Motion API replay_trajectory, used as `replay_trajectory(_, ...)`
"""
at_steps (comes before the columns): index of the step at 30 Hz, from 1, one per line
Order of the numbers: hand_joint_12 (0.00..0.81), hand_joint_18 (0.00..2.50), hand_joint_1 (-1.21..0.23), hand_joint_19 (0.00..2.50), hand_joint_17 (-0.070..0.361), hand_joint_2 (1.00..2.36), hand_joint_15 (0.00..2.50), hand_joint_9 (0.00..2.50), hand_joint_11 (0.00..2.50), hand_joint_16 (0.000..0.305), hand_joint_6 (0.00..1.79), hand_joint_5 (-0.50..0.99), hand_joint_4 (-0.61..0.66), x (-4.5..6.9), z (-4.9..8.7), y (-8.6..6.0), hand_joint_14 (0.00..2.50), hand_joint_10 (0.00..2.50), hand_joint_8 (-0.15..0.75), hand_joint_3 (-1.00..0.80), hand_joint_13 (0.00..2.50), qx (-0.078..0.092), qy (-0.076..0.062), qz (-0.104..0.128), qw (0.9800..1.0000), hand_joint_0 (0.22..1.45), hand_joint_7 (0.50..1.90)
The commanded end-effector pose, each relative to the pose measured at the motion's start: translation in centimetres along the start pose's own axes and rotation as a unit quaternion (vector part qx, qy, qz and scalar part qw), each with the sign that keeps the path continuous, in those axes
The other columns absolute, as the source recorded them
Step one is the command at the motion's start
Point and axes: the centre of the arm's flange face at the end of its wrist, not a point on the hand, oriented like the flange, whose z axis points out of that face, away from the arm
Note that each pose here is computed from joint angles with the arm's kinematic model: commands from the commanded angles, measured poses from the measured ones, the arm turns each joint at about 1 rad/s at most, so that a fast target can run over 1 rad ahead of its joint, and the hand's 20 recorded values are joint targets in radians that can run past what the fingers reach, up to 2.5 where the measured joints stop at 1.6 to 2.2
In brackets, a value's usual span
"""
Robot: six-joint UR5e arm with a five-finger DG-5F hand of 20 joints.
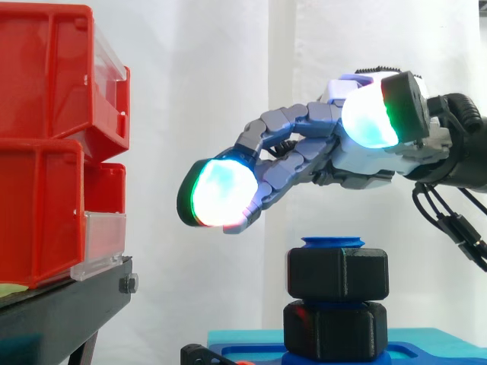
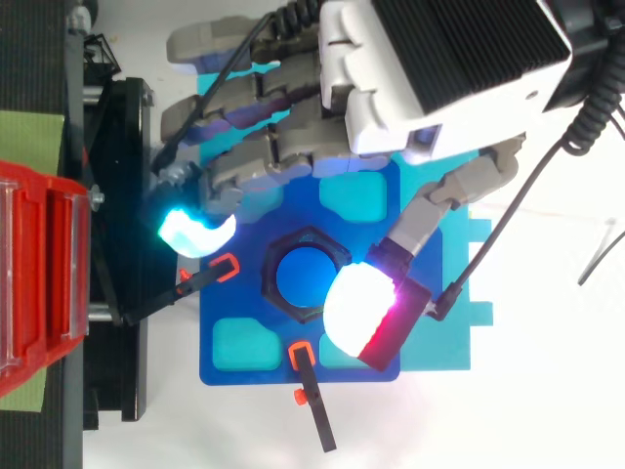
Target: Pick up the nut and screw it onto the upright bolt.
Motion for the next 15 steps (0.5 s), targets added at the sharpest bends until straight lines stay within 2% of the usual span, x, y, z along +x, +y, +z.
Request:
replay_trajectory(1,0.343,0.00,-0.29,0.00,0.108,1.00,0.00,0.63,0.00,0.048,0.50,-0.17,0.13,1.6,-0.4,-0.2,0.00,0.00,0.229,-0.50,0.28,0.005,0.012,0.007,0.9999,0.44,0.59)
replay_trajectory(4,0.345,0.00,-0.29,0.00,0.108,1.00,0.00,0.63,0.00,0.048,0.50,-0.17,0.13,2.7,-0.6,-0.3,0.00,0.00,0.233,-0.50,0.28,0.009,0.014,0.009,0.9998,0.44,0.59)
replay_trajectory(5,0.346,0.00,-0.29,0.00,0.107,1.00,0.00,0.62,0.00,0.048,0.50,-0.17,0.13,2.7,-0.5,-0.2,0.00,0.00,0.234,-0.50,0.28,0.007,0.009,0.006,0.9999,0.44,0.60)
replay_trajectory(8,0.349,0.00,-0.28,0.00,0.108,1.00,0.00,0.62,0.00,0.048,0.50,-0.16,0.14,2.5,-0.3,-0.1,0.00,0.00,0.237,-0.50,0.28,0.003,0.004,0.004,1.0000,0.44,0.61)
replay_trajectory(15,0.355,0.00,-0.28,0.00,0.107,1.00,0.00,0.63,0.00,0.048,0.50,-0.13,0.17,2.7,-0.3,0.0,0.00,0.00,0.254,-0.50,0.28,0.003,0.007,0.006,1.0000,0.44,0.77)
